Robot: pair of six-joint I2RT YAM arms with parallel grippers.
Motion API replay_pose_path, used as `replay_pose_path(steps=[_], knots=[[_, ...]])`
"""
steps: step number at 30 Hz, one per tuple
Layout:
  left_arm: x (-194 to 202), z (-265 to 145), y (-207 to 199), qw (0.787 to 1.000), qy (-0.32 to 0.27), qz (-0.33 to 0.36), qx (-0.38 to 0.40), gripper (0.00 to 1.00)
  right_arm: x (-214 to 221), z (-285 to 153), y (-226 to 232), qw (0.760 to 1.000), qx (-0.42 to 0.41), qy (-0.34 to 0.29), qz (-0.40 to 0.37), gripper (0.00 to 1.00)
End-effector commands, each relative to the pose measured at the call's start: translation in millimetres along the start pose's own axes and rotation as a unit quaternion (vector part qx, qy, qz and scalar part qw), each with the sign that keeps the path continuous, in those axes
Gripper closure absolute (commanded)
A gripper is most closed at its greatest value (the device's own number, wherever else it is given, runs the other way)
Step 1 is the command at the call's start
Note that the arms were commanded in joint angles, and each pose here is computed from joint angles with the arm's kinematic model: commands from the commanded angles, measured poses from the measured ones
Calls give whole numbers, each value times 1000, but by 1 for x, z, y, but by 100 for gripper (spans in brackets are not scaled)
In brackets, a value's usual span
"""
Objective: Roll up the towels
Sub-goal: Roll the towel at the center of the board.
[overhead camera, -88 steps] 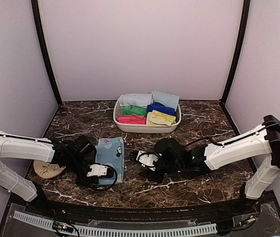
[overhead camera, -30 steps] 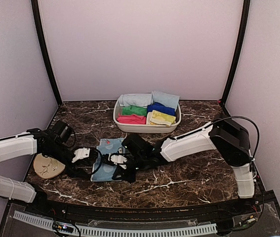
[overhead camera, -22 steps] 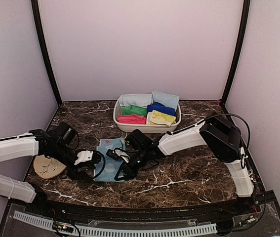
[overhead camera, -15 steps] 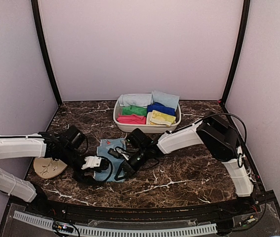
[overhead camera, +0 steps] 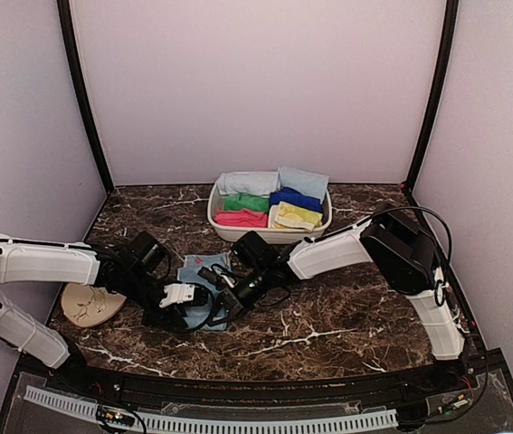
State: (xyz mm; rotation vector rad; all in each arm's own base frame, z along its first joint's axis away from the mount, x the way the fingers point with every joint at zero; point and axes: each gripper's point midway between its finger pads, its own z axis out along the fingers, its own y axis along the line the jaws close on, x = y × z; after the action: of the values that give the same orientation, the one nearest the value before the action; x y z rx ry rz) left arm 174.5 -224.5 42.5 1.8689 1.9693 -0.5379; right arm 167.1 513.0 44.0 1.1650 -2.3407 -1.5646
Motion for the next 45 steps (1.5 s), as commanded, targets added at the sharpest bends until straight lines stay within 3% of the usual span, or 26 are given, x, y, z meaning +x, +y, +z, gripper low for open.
replay_pose_path(steps=[1, 4, 6, 8, 9, 11, 15, 17, 18, 19, 20, 24, 27, 28, 29, 30, 31, 33, 35, 38, 42, 45], knots=[[-10, -7, -6, 999, -28, -25, 19, 75, -10, -3, -4, 1000, 11, -19, -7, 100], [-9, -7, -6, 998, -37, -39, 28, 75, -11, -3, -5, 1000, 14, -21, -9, 100], [-6, -7, 0, 997, -35, -64, 34, 83, -13, -5, -5, 999, 22, -27, -19, 100], [-2, -9, 11, 992, -38, -107, 48, 98, -16, -10, -6, 998, 40, -39, -34, 90], [0, -9, 14, 990, -40, -125, 59, 100, -16, -13, -7, 997, 50, -46, -43, 86], [5, -6, 17, 984, -34, -154, 80, 100, -19, -23, -9, 992, 79, -70, -67, 73], [8, -1, 17, 975, -25, -188, 116, 100, -24, -49, -10, 975, 144, -117, -121, 59], [11, 3, 17, 971, -16, -202, 126, 100, -24, -64, -14, 961, 194, -134, -148, 43], [12, 6, 18, 970, -10, -206, 129, 100, -25, -73, -15, 950, 224, -143, -166, 28], [14, 7, 19, 969, -5, -211, 131, 100, -24, -82, -17, 936, 259, -152, -185, 4], [15, 9, 20, 967, 0, -216, 132, 100, -20, -92, -19, 919, 297, -159, -206, 1], [22, 15, 27, 965, 23, -227, 126, 100, -27, -144, -7, 806, 466, -230, -282, 0], [26, 18, 28, 964, 35, -231, 123, 100, -36, -215, -14, 734, 557, -349, -170, 0], [28, 19, 29, 964, 38, -233, 122, 100, -38, -222, -15, 740, 542, -364, -160, 0], [29, 20, 30, 964, 41, -234, 120, 100, -38, -216, -11, 762, 511, -356, -180, 0], [29, 20, 31, 964, 43, -235, 118, 100, -38, -207, -2, 769, 490, -350, -216, 0], [30, 21, 32, 963, 45, -237, 117, 100, -33, -194, 5, 757, 496, -316, -284, 0], [32, 22, 33, 963, 51, -240, 115, 100, -15, -153, 16, 712, 516, -235, -414, 0], [33, 23, 34, 961, 58, -243, 116, 100, 5, -115, 16, 672, 522, -156, -502, 2], [38, 25, 34, 960, 69, -246, 116, 100, 20, -76, 27, 644, 491, -101, -578, 10], [43, 28, 34, 958, 80, -250, 119, 100, 20, -42, 49, 606, 458, -91, -644, 19], [44, 28, 33, 957, 81, -250, 121, 100, 16, -20, 50, 600, 435, -72, -668, 25]])
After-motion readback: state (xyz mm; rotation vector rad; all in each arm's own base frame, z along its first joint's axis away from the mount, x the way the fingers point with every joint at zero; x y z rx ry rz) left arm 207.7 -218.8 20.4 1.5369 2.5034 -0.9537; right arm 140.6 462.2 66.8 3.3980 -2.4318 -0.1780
